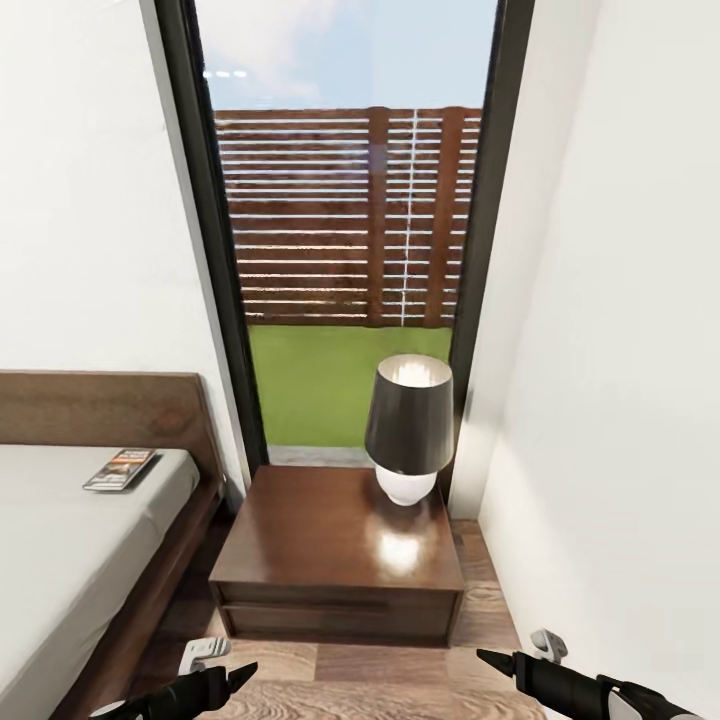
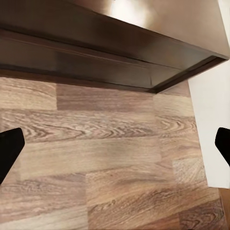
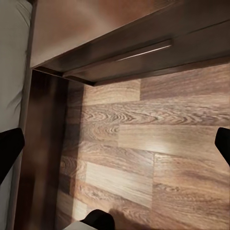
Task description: In the bedroom, move the book from the bed onto either nightstand, and place the two sandals side by side next to the bed.
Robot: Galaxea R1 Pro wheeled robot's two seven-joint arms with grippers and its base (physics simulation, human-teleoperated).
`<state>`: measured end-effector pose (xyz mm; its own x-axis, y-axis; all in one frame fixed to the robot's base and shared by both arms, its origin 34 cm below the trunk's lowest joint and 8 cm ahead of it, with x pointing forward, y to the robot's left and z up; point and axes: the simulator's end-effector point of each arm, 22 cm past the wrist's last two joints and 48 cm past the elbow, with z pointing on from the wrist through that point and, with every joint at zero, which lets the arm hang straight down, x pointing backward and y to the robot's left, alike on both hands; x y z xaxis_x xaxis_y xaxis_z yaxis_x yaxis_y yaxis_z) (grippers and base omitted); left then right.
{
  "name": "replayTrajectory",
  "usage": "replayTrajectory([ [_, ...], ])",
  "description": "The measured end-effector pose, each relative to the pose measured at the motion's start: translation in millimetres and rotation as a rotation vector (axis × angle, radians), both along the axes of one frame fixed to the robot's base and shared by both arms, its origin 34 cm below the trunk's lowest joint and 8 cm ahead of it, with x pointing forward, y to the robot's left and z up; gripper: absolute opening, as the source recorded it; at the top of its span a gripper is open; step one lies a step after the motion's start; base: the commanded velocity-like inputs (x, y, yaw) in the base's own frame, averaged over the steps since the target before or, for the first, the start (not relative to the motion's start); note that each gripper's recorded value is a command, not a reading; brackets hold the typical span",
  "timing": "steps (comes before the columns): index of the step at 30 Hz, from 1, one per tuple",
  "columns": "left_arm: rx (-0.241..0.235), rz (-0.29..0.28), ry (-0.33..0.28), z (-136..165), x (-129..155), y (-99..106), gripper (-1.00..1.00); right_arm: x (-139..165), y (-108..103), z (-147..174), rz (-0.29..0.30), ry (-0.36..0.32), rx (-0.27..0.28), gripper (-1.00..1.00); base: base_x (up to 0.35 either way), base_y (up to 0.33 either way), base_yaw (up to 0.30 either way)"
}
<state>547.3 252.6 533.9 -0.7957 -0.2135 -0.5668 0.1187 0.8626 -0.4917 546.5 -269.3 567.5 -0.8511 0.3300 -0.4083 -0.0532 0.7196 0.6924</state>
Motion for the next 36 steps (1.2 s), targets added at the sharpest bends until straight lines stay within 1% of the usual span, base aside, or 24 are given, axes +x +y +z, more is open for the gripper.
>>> replayTrajectory([
  [20, -0.001, -0.004, 0.000, 0, 0, 0, 1.00, 0, 0, 0, 0.000, 0.000, 0.000, 1.00, 0.004, 0.001, 0.000],
  [36, 0.000, -0.004, 0.002, 28, 2, 0, 1.00, 2, 0, 29, -0.001, 0.000, 0.000, 1.00, 0.000, 0.000, 0.000],
])
